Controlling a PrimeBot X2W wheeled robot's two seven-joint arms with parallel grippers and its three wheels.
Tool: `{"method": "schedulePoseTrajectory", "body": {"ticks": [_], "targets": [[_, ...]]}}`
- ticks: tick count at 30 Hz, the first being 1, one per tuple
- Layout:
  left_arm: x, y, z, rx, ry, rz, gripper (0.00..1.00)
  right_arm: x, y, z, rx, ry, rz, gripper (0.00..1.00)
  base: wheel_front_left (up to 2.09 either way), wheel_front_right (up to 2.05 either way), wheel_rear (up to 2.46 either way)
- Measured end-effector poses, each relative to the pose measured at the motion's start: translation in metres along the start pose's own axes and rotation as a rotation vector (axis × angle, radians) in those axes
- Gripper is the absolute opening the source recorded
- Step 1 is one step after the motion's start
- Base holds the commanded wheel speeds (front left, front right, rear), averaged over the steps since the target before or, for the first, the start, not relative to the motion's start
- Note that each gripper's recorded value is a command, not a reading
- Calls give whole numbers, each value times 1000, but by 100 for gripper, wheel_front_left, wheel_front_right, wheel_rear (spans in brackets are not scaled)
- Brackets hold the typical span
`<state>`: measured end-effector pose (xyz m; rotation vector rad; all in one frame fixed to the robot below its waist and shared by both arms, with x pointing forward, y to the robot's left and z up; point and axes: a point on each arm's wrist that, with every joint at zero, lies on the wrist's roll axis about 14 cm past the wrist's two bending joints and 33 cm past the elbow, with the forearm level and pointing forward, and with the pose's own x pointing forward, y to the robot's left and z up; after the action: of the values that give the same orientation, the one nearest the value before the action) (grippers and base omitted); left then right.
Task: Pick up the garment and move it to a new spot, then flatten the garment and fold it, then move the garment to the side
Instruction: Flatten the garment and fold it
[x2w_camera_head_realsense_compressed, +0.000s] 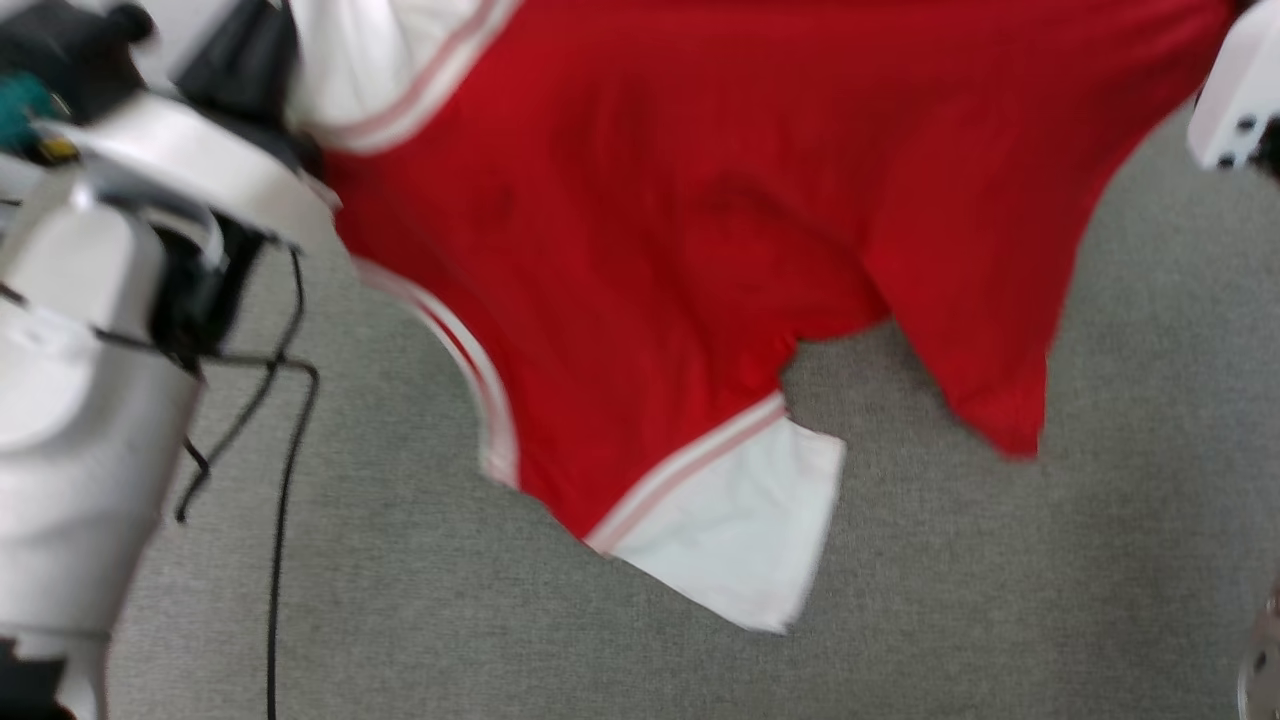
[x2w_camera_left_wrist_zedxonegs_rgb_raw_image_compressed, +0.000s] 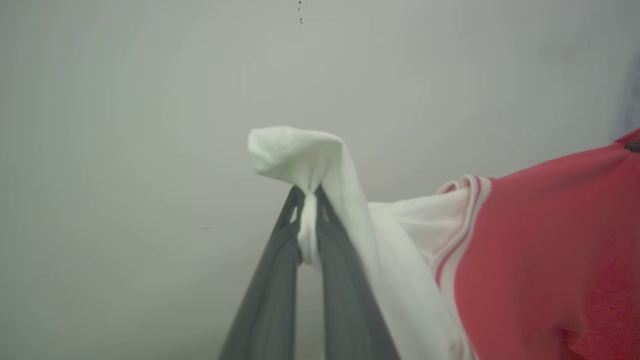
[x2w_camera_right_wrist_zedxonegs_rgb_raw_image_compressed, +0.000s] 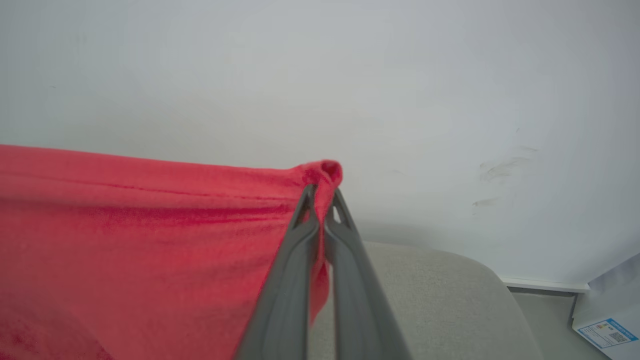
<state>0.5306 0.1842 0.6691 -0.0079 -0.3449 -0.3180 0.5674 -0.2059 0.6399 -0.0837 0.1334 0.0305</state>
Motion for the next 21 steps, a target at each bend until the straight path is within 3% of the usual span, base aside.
{"method": "schedulePoseTrajectory", "body": {"ticks": [13,21], "targets": [[117,74,11,61,-66,102,0,77,-8,72,-21,-230,-75,0,0,0,0],[157,95,-29,66,-44,138,0,125,-4,59,-18,-260,-91,0,0,0,0]]}}
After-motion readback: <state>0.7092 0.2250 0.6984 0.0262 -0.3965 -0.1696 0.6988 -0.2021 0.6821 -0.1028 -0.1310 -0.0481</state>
